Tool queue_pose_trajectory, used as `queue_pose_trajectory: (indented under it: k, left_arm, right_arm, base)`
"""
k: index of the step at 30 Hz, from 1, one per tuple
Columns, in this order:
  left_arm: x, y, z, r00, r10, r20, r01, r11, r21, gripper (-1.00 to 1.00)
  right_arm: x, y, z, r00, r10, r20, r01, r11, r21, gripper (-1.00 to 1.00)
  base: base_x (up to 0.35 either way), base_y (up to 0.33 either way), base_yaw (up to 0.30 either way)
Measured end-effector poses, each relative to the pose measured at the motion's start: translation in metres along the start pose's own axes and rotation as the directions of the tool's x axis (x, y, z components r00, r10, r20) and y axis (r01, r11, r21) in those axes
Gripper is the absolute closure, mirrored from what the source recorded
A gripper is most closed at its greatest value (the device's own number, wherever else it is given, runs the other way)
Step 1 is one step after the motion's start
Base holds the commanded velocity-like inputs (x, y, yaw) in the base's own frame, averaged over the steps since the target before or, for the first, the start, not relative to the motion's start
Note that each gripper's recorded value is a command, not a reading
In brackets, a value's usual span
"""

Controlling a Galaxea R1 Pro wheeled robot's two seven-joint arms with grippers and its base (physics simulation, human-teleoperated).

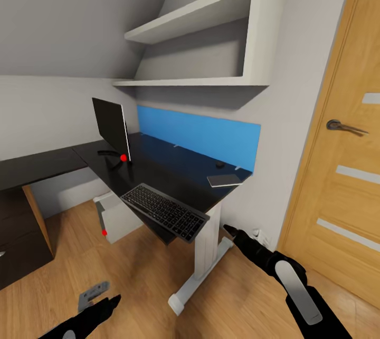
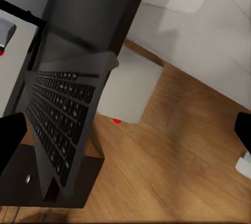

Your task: In the bedroom, organize the workspace by keeping the computer under the desk, ensuring the monitor is on the desk, placing the keyboard on the desk next to the monitor, placing the mouse on the desk next to the keyboard, moving the folder from the swivel chair onto the desk next to the mouse, stacking the notebook on top of the folder with the pen on top of the notebook, and positioning the swivel chair next to the desk.

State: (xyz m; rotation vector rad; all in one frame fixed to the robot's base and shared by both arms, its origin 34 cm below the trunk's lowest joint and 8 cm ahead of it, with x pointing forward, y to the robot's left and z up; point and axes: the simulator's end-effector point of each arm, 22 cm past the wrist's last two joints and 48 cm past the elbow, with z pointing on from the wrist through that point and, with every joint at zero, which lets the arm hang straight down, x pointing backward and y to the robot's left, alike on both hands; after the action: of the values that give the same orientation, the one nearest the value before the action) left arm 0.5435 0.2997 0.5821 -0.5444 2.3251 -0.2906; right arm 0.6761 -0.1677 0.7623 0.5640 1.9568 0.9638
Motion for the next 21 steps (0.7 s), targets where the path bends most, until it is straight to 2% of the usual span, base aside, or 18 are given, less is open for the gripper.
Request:
queue_pose_trajectory:
  k: [4, 7, 14, 21]
  left_arm:
    - [0.033, 0.014, 0.011, 0.997, -0.026, -0.067, 0.026, 1.0, -0.012, -1.0]
    - [0.051, 0.025, 0.018, 0.995, -0.037, -0.097, 0.034, 0.999, -0.029, -1.0]
    - [0.073, 0.04, 0.029, 0.991, -0.047, -0.122, 0.041, 0.998, -0.047, -1.0]
    - [0.087, 0.044, 0.038, 0.991, -0.048, -0.123, 0.042, 0.998, -0.046, -1.0]
  right_arm:
    - [0.01, -0.004, 0.003, 1.0, -0.008, -0.011, 0.008, 1.0, -0.004, -1.0]
    - [0.018, -0.006, 0.005, 1.0, -0.014, -0.021, 0.014, 1.0, -0.008, -1.0]
    - [0.037, -0.015, 0.011, 0.999, -0.025, -0.043, 0.024, 1.0, -0.013, -1.0]
    - [0.055, -0.034, 0.016, 0.998, -0.021, -0.063, 0.021, 1.0, 0.002, -1.0]
  base:
    - [0.0, 0.0, 0.0]
    - [0.0, 0.0, 0.0]
    - [0.0, 0.0, 0.0]
    - [0.0, 0.0, 0.0]
